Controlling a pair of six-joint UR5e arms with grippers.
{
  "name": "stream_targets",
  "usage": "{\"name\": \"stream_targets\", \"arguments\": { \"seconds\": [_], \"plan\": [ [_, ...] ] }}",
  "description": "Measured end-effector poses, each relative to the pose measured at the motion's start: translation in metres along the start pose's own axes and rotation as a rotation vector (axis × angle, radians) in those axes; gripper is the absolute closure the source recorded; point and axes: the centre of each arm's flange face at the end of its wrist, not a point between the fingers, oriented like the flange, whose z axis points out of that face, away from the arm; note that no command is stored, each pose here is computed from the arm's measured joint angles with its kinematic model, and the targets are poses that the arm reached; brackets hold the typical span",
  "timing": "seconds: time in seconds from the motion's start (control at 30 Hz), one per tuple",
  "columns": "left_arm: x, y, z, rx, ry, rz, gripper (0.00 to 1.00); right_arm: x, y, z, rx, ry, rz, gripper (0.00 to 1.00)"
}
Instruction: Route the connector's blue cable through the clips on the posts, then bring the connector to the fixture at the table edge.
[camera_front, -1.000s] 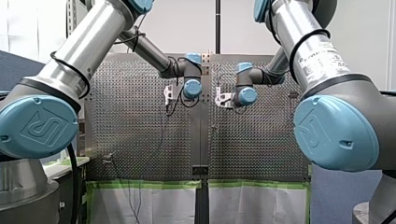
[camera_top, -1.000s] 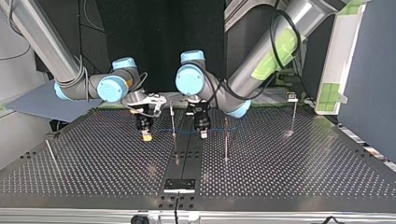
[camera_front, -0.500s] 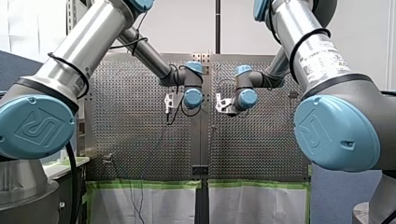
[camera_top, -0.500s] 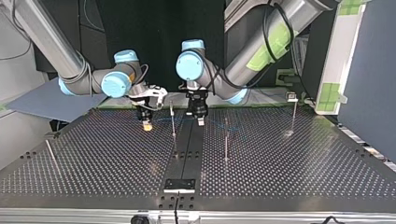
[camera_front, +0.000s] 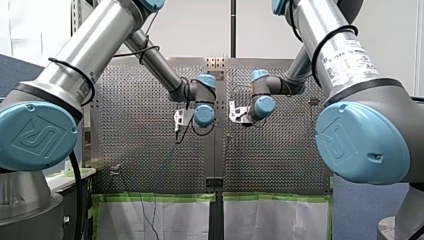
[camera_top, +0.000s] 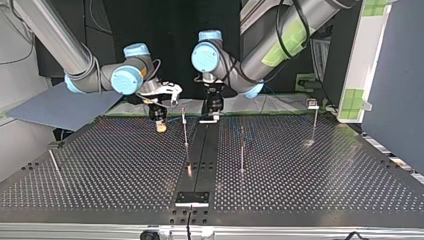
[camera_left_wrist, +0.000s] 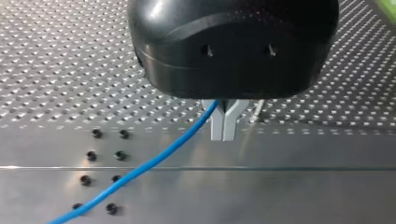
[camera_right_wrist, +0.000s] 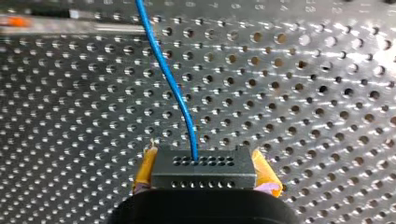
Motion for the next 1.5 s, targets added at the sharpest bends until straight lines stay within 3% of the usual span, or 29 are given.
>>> {"name": "stream_targets", "arguments": {
  "seconds": [0.4,0.73,0.97,1.2,1.5],
  "plan": [
    [0.035,-0.006,-0.008,0.031,0.045,0.048,1.0,-0.03,-0.002,-0.014,0.0,-0.035,0.0,1.0],
    [0.044,-0.01,-0.01,0.041,0.051,0.054,1.0,-0.014,-0.004,-0.023,0.003,-0.013,-0.001,1.0],
    [0.044,-0.013,-0.012,0.046,0.051,0.054,1.0,-0.018,-0.008,-0.028,0.009,-0.02,-0.001,1.0],
    [0.044,-0.017,-0.015,0.073,0.05,0.054,1.0,-0.035,-0.007,-0.036,0.006,-0.045,0.012,1.0],
    [0.055,-0.02,-0.013,0.084,0.063,0.065,1.0,-0.043,0.004,-0.036,-0.012,-0.035,0.028,1.0]
  ]
}}
